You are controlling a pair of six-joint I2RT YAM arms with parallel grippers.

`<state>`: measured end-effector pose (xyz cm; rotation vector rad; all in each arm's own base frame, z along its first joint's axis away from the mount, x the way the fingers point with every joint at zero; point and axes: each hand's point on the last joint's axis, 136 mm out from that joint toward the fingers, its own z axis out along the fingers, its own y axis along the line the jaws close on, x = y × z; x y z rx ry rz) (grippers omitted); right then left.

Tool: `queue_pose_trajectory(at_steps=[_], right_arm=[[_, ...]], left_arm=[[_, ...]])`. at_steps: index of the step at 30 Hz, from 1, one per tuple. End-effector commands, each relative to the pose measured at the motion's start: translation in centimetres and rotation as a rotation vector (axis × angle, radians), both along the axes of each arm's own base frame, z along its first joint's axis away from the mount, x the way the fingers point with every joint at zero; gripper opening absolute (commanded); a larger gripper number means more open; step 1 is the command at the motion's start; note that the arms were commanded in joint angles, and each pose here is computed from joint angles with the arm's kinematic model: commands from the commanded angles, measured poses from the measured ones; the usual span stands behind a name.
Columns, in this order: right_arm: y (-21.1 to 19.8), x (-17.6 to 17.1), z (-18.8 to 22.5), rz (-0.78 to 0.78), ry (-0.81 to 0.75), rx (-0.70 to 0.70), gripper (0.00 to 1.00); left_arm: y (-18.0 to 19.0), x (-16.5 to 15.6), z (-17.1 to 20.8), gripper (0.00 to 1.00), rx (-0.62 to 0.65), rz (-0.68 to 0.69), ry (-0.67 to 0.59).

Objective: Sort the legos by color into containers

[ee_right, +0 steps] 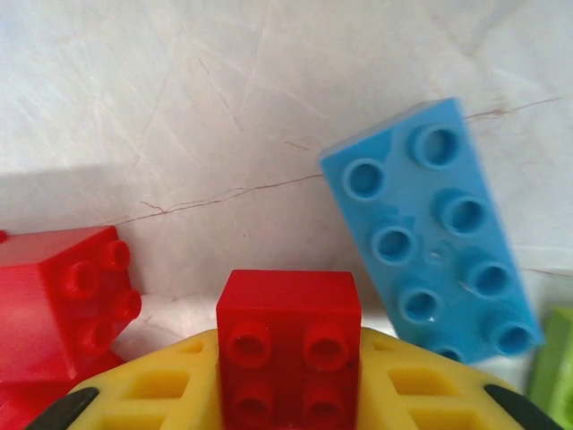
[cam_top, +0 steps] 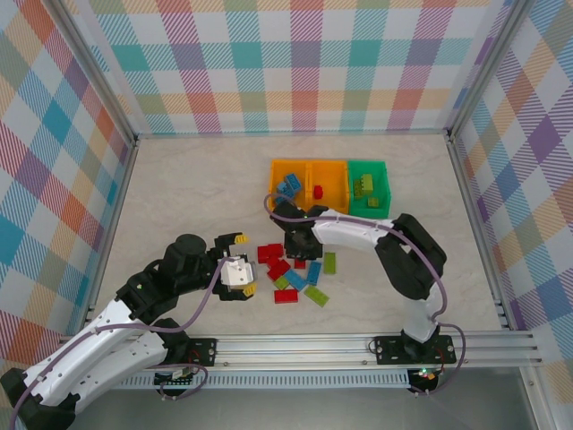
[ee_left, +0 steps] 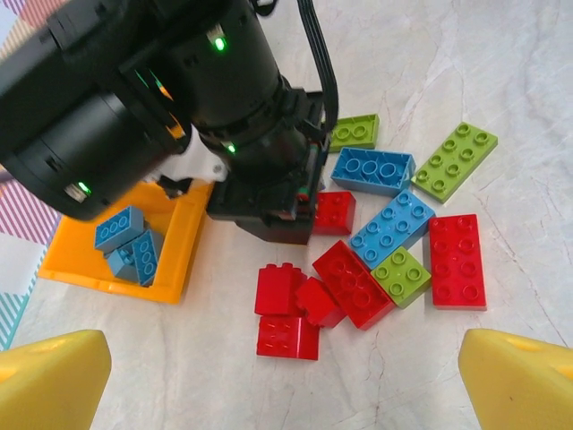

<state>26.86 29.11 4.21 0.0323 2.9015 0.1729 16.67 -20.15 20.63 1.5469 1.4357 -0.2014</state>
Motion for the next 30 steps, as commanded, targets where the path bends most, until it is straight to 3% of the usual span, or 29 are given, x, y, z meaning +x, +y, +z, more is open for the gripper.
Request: queue_pose_trajectory(at_steps=[1,8,12,17,24,30], right_arm=[[-0.8,2.1,5.2,-0.018,-0.137,0.084,0.33],[-6.5,9.3,11.2,-0.087,-0.371,0.080,0.33],[-9.3,15.2,11.7,-0.111,-0.432,0.018,0.32],[-10.1,20.8,10.7,-0.124,-0.425,-0.030,0.34],[-9.5,22.7,11.3,-0.111,-0.418,-0.021,0.49],[-9.9,20.0,15.6,-0.087,-0.449,0.053,0.53]], left_arm=[[-0.3,-0.7,-0.2,1.00,-0.009,-0.042,-0.001],[-0.4,-0.4,-0.1,1.00,-0.018,-0.041,-0.009],[-0.2,0.3,0.0,1.00,-0.025,-0.004,-0.025],[0.2,1.1,0.5,1.00,-0.042,0.049,-0.036],[0.6,1.8,0.6,1.00,-0.070,0.093,-0.064],[0.5,3.5,1.1,1.00,-0.134,0.183,-0.043]])
